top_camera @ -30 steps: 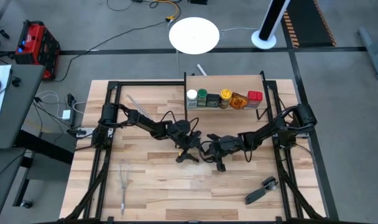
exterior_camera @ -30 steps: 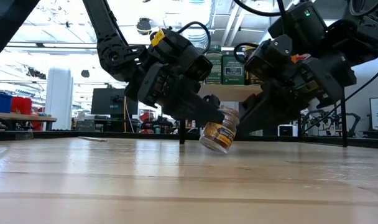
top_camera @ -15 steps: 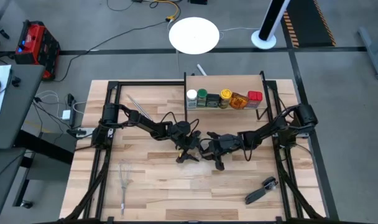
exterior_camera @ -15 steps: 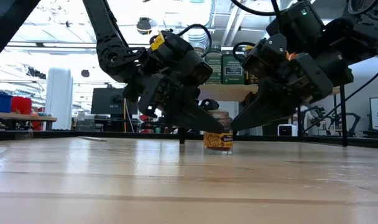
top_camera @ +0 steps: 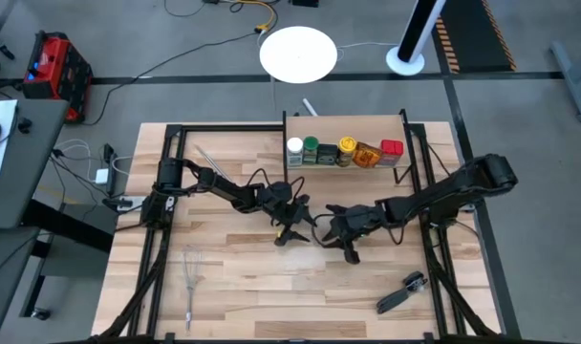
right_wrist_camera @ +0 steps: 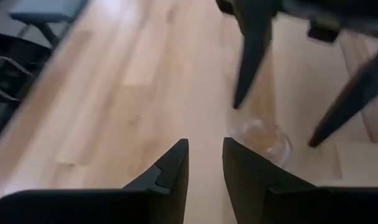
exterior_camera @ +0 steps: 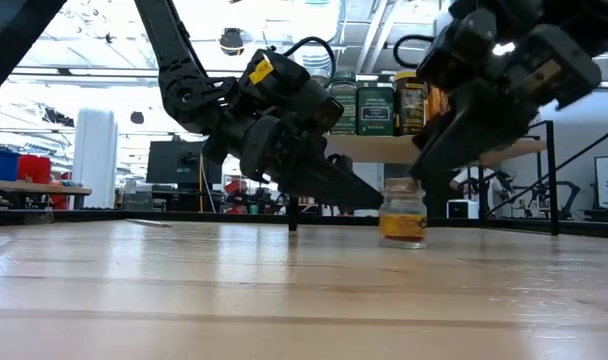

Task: Shelf spices
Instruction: Put the transparent seasoning bottle on the shelf

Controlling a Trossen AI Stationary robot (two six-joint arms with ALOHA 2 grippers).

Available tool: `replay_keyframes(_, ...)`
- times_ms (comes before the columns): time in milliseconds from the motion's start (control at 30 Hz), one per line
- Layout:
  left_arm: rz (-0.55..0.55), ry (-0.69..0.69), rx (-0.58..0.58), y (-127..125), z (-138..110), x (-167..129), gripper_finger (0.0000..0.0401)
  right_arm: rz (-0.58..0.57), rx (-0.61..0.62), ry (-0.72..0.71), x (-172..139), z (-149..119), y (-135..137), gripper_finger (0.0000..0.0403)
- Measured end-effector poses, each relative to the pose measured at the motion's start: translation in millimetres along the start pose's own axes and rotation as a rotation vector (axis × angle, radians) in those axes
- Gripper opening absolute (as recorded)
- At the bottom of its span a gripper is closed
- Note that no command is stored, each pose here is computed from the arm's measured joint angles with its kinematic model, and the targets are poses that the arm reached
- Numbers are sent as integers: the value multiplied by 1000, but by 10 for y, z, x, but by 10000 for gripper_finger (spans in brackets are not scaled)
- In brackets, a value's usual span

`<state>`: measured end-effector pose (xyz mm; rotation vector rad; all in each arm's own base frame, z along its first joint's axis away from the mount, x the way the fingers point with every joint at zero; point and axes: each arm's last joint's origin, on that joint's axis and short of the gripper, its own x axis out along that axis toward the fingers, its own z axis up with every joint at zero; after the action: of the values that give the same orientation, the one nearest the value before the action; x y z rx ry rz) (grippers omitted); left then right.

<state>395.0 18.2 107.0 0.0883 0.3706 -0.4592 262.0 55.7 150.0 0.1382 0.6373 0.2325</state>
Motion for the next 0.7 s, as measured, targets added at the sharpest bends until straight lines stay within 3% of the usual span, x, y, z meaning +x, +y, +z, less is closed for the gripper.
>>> replay_keyframes(233, -9, -17, -8, -5, 39, -12, 255, 4, -26, -68, -225, 135, 85, 103)
replay_keyframes(433, -7, -27, -13, -4, 49, -12, 256, -84, -152, -87, -267, 160, 63, 103)
replay_keyframes(700, 0, -65, -25, 6, 89, -15, 256, -119, -18, -58, -251, 129, -40, 119)
